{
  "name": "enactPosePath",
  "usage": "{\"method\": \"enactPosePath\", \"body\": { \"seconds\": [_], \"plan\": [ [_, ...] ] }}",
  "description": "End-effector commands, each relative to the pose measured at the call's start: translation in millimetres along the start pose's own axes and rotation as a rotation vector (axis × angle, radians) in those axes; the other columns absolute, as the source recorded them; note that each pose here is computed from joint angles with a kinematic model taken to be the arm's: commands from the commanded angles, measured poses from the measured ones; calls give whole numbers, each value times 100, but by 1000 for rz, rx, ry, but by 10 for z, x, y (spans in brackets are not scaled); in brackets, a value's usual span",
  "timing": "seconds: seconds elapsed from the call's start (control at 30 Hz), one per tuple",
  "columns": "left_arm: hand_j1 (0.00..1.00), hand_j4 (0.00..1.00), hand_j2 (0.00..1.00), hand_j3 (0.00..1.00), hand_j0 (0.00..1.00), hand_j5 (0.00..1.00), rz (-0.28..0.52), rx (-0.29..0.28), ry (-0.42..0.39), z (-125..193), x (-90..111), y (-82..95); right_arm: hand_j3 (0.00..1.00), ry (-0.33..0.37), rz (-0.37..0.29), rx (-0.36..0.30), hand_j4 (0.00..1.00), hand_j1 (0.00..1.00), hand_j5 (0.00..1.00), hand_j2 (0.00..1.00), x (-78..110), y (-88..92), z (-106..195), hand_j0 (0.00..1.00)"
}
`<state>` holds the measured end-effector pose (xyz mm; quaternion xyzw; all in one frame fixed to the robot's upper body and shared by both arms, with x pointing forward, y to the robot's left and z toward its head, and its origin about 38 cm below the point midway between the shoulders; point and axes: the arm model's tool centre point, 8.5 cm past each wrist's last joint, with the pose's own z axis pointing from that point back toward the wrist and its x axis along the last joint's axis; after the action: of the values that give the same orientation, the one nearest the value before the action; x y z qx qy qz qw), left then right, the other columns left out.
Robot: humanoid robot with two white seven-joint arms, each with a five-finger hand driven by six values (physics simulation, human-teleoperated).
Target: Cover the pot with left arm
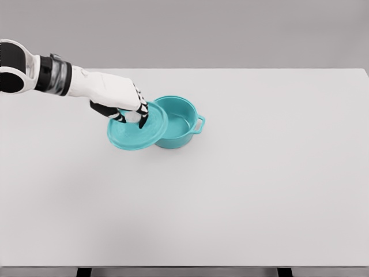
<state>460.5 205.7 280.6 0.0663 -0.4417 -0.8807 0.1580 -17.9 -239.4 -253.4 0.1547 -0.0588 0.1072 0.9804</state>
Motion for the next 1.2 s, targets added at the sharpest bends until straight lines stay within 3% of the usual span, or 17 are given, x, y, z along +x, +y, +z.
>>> {"method": "enactPosePath", "body": {
  "seconds": [0.0, 0.17, 0.67, 1.17],
  "plan": [
    [51, 51, 51, 51, 51, 51, 3, -9, -7, -76, -5, 16, 100, 0, 1, 0, 100, 100, 100, 100, 0, 0, 0, 100],
    [51, 51, 51, 51, 51, 51, -36, -16, -1, -119, -10, 150, 100, 0, 1, 0, 100, 100, 100, 100, 0, 0, 0, 100],
    [51, 51, 51, 51, 51, 51, -36, -6, 11, -428, -93, 438, 100, 0, 1, 0, 100, 100, 100, 100, 1, 0, 0, 100],
    [51, 51, 51, 51, 51, 51, -15, -12, 9, -690, -122, 516, 100, -2, 1, 0, 100, 100, 100, 100, 10, -2, -1, 100]
  ]
}}
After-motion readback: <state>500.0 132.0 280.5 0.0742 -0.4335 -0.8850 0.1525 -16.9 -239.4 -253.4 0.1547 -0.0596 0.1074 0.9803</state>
